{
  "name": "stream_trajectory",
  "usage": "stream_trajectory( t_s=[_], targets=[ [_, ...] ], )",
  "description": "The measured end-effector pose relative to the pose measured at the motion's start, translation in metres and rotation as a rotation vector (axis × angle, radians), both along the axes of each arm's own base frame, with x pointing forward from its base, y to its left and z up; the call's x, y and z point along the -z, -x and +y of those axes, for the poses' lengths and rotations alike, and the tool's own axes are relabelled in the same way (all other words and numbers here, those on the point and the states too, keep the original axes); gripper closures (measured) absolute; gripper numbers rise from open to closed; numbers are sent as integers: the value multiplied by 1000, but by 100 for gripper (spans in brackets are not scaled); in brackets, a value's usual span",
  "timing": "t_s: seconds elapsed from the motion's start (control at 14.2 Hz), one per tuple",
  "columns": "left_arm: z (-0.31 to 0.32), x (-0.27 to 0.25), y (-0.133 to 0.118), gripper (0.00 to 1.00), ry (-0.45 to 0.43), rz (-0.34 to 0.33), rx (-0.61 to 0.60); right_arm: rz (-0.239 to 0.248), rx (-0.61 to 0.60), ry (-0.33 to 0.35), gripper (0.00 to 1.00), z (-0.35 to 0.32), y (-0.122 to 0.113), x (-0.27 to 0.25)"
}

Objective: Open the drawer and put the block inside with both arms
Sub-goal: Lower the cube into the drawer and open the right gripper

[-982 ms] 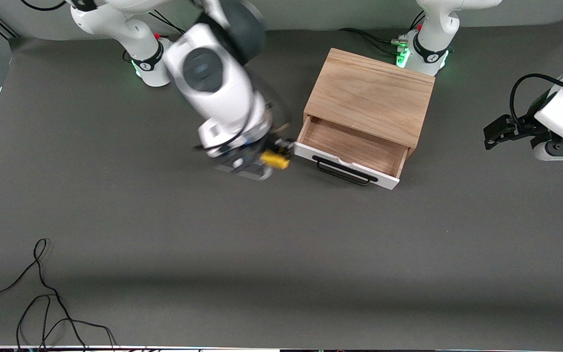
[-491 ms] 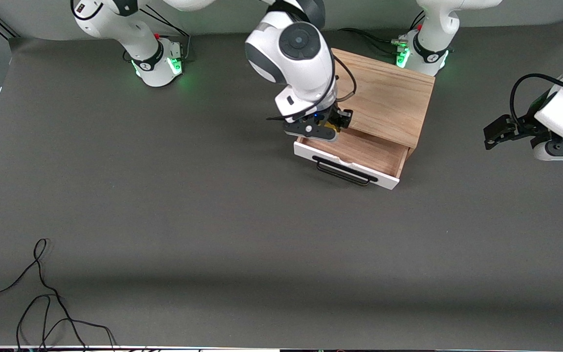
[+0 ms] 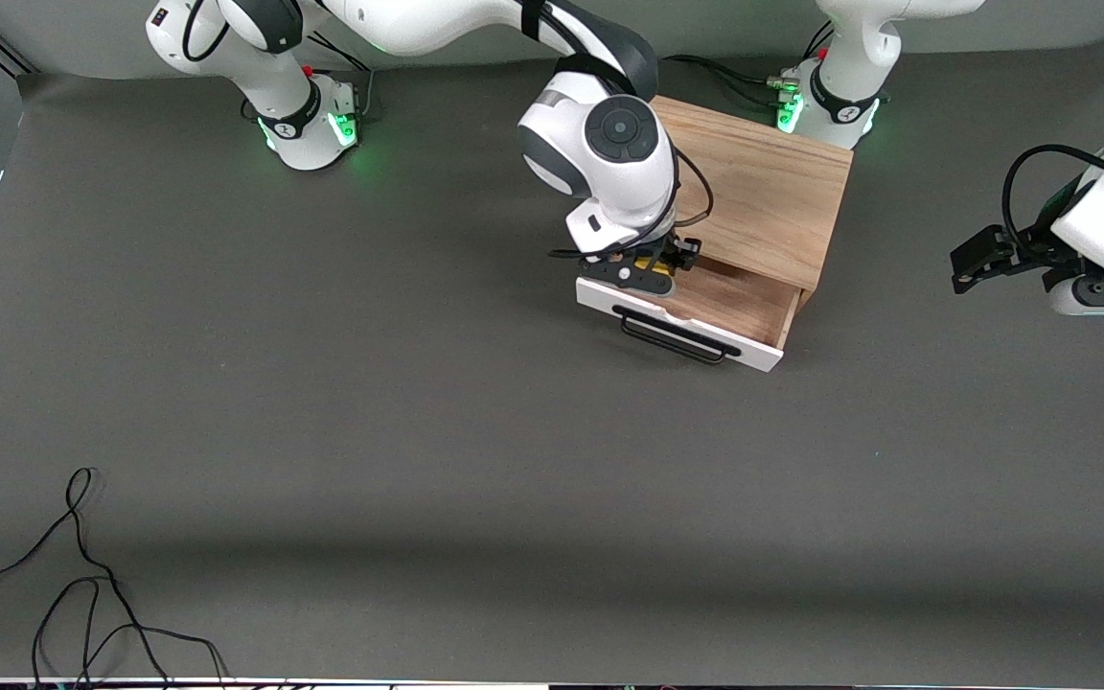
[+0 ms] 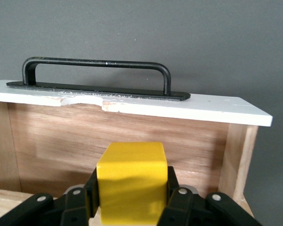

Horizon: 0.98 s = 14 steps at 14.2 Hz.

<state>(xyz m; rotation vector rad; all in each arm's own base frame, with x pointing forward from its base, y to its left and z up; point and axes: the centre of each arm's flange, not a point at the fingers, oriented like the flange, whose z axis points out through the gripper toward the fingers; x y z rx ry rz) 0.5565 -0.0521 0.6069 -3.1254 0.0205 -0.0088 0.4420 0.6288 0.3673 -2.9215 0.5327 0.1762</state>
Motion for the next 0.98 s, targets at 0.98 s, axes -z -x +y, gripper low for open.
stream_trajectory(
  t_s=[0.98],
  targets=[
    [5,0,-1,0,0,-1,-9,-16,34,17,23,7,-2,28]
  ],
)
